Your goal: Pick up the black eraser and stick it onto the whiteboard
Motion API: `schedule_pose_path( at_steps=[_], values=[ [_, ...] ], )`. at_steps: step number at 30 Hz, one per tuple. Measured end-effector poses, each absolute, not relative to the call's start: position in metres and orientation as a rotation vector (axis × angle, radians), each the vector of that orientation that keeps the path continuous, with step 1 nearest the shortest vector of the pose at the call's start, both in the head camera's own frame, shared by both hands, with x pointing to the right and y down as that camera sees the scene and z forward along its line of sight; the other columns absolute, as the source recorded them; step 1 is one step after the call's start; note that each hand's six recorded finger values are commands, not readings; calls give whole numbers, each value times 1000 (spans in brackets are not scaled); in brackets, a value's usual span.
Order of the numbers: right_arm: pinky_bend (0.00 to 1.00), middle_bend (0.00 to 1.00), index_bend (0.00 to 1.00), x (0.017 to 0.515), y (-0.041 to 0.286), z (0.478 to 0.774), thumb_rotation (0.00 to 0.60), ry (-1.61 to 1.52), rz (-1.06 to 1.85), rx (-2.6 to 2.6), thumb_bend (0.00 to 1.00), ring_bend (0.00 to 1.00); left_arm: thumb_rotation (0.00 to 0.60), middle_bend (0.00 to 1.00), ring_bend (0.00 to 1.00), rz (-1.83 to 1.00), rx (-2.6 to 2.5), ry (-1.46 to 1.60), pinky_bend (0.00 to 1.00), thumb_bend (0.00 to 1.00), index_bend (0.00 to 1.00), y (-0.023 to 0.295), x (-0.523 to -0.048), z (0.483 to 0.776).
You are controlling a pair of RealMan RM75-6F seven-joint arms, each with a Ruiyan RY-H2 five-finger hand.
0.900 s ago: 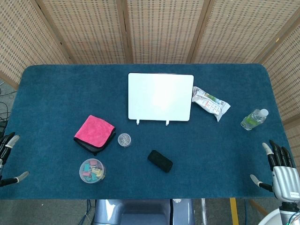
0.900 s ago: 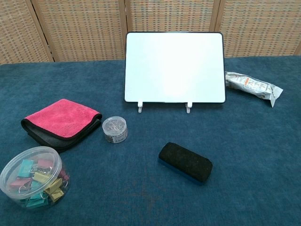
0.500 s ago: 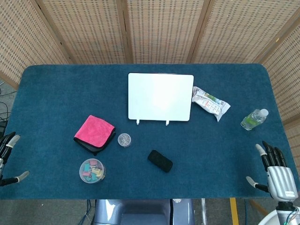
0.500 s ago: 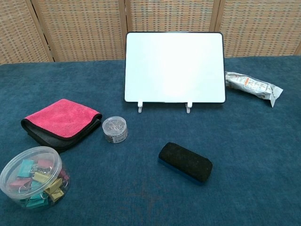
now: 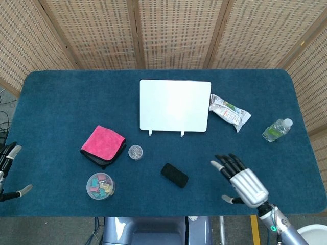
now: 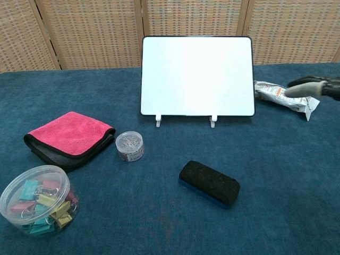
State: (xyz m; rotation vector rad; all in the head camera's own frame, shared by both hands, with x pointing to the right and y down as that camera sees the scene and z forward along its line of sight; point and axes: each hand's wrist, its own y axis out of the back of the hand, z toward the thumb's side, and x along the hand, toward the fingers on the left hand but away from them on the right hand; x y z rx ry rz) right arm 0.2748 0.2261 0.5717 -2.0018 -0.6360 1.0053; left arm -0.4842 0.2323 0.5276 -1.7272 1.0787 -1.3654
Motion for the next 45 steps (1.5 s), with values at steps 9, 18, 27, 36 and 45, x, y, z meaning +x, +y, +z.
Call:
schedule_pose_path(
  at_steps=[9, 18, 27, 36, 45],
  values=[
    [0, 0, 0, 181, 222, 605, 600, -449, 883, -2051, 0, 0, 600, 0, 0, -1410, -1729, 1065, 0, 0, 0, 228, -483, 537],
    [0, 0, 0, 114, 215, 639, 600, -350, 904, -2063, 0, 0, 600, 0, 0, -1466, -1730, 1062, 0, 0, 0, 219, -486, 548],
    [0, 0, 0, 90, 203, 666, 600, -369, 1019, -2065, 0, 0, 600, 0, 0, -1508, -1727, 1079, 0, 0, 0, 214, -493, 555],
    [16, 0, 0, 100, 203, 687, 600, -363, 1146, -2072, 0, 0, 600, 0, 0, -1517, -1731, 1073, 0, 0, 0, 213, -493, 557],
    [142, 0, 0, 113, 198, 697, 600, -383, 1210, -2030, 0, 4, 600, 0, 0, -1520, -1736, 1071, 0, 0, 0, 213, -491, 559]
  ],
)
